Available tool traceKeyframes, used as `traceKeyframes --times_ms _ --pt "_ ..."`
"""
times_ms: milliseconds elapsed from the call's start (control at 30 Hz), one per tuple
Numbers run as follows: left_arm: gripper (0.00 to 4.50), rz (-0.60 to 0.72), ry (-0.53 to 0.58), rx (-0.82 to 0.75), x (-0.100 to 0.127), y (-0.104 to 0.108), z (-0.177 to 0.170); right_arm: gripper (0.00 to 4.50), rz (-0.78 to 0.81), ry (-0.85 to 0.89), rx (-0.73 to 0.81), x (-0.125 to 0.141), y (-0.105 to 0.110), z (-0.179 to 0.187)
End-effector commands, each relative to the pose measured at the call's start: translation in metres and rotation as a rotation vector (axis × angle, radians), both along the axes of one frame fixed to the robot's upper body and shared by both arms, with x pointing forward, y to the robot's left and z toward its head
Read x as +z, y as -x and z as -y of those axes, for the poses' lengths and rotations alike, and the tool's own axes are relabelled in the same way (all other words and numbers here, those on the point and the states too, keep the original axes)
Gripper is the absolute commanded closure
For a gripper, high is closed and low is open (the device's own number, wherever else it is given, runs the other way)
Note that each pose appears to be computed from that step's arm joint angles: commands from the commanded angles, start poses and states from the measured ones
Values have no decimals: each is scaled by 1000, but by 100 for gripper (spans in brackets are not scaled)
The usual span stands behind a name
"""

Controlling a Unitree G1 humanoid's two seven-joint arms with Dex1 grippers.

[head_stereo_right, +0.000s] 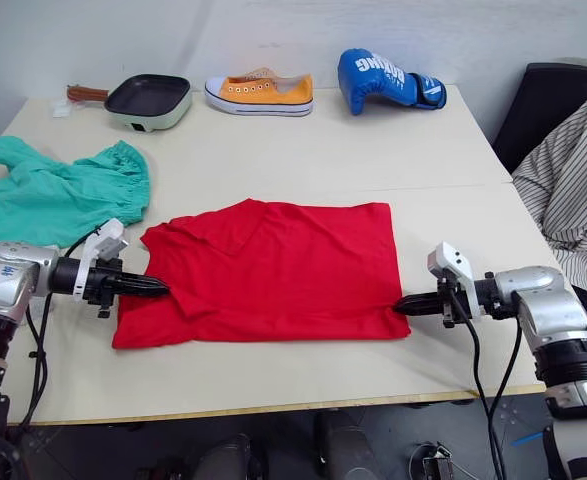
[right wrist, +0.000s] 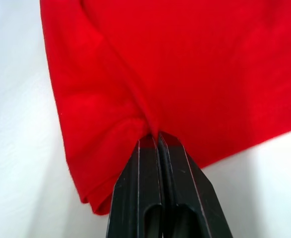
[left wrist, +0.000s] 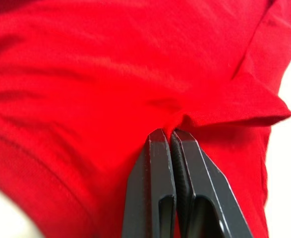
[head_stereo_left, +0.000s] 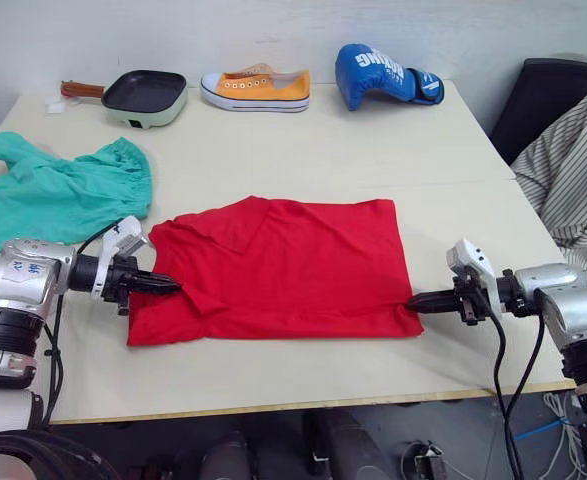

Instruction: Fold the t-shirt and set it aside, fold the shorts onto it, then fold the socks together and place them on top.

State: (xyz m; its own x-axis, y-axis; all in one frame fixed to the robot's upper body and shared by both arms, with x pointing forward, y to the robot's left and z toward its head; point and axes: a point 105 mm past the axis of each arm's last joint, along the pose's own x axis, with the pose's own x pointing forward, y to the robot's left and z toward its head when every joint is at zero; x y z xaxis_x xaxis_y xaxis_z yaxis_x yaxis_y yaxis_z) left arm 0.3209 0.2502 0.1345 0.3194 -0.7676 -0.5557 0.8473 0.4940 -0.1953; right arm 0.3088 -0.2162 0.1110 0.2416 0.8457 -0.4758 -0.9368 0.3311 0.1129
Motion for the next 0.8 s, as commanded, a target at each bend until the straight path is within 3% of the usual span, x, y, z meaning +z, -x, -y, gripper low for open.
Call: traceKeyframes --times_ms 33,100,300,333,433,500,600,700,767,800 --pt "382 46 41 34 17 -4 -4 432 87 -10 -20 23 -4 5" --pt "322 59 58 36 22 -4 -5 387 100 -18 -41 29 -6 8" --pt "130 151 66 60 49 7 -13 178 199 -29 -78 61 3 20" --pt "129 172 91 46 59 13 -10 145 220 -50 -77 69 7 17" --pt "129 193 148 4 72 27 4 145 241 -91 -71 78 18 6" --pt "170 187 148 -92 68 47 29 191 257 -102 -45 74 29 -14" --pt "250 172 75 -175 44 66 50 280 285 -73 -23 59 40 -38" --pt "357 215 17 -156 18 65 61 395 335 12 -12 37 44 -56" --pt "413 245 1 -120 3 61 64 449 369 58 -37 23 41 -61" --pt "448 257 -9 -96 -4 58 64 450 373 70 -66 18 38 -62"
